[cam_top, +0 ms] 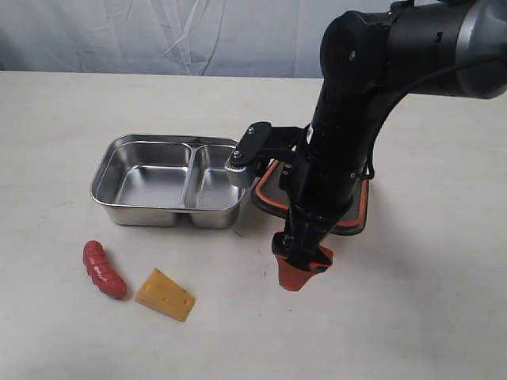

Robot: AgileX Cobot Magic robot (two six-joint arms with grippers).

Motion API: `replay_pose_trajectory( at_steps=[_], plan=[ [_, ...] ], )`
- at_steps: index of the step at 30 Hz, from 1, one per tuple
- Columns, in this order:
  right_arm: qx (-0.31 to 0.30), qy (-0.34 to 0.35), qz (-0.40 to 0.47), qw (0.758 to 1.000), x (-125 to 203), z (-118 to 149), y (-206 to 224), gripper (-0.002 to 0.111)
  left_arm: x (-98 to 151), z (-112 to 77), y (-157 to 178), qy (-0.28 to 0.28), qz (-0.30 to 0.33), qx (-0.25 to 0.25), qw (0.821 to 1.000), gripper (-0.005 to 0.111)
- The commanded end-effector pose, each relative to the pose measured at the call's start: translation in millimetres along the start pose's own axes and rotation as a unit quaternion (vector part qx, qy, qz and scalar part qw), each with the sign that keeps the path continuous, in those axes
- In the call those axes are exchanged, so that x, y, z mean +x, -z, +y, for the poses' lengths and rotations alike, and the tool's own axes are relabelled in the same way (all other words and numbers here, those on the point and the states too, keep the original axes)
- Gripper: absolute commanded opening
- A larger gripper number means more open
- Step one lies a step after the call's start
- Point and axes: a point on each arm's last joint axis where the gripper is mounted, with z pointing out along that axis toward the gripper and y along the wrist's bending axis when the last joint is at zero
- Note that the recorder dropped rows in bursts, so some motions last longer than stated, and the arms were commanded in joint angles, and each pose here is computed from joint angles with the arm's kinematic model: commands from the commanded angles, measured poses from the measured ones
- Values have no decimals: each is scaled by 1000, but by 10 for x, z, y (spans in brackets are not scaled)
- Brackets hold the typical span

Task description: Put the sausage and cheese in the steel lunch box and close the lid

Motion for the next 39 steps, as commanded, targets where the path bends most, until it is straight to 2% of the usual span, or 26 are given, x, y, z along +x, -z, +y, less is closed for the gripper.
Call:
replay_pose_trajectory(
  at_steps=[1, 8, 17, 24, 26, 29, 37, 39],
  plan=[
    [-10, 3, -10, 1000, -4, 67, 94, 95, -11, -2, 1, -1, -8, 2, 1000, 0],
    [47, 25, 26, 998, 88, 7, 179, 95, -11, -2, 1, -1, -8, 2, 1000, 0],
    [83, 26, -51, 995, 88, 151, 514, 95, -11, -2, 1, -1, -8, 2, 1000, 0],
    [53, 21, -118, 991, -30, 210, 529, 95, -11, -2, 1, -1, -8, 2, 1000, 0],
    [52, 20, -118, 991, -33, 208, 523, 96, -11, -2, 1, -1, -8, 2, 1000, 0],
    [42, 14, -113, 993, -35, 206, 495, 105, -11, -2, 1, -1, -8, 2, 1000, 0],
    [9, 2, -90, 996, -53, 176, 341, 105, -11, -2, 1, -1, -8, 2, 1000, 0],
    [-16, -4, -82, 996, -56, 196, 301, 105, -11, -2, 1, -1, -8, 2, 1000, 0]
  ],
)
